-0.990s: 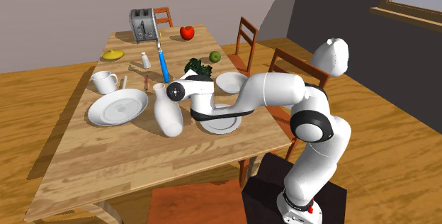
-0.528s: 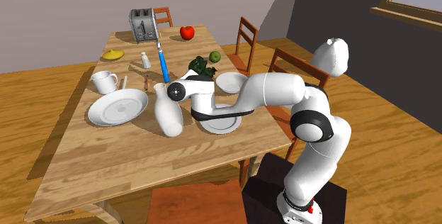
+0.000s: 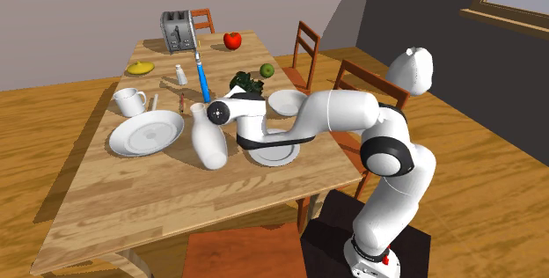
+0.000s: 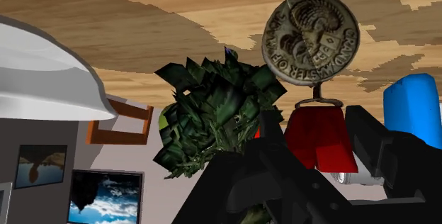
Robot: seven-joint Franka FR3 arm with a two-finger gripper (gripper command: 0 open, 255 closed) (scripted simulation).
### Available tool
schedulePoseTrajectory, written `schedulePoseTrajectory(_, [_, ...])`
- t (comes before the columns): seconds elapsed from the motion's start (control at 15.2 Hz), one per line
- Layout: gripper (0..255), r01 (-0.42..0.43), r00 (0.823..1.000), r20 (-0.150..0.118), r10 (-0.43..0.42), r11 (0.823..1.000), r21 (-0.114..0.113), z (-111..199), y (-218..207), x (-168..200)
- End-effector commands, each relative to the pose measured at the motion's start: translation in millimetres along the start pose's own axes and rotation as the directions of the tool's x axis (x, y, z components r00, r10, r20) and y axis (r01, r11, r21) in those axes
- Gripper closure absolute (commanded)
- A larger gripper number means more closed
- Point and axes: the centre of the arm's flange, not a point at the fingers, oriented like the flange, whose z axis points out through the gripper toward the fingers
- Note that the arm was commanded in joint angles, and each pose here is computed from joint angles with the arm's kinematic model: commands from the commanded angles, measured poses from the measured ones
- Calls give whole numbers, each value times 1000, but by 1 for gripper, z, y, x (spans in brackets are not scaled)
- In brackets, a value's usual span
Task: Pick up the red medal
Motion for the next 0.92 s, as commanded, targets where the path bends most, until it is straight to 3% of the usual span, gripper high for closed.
schedulePoseTrajectory(0.0, [255, 4, 1000, 3, -4, 1000, -1, -4, 0, 7])
schedulePoseTrajectory(0.86, [255, 4, 1000, 3, -4, 1000, -1, -35, 5, 56])
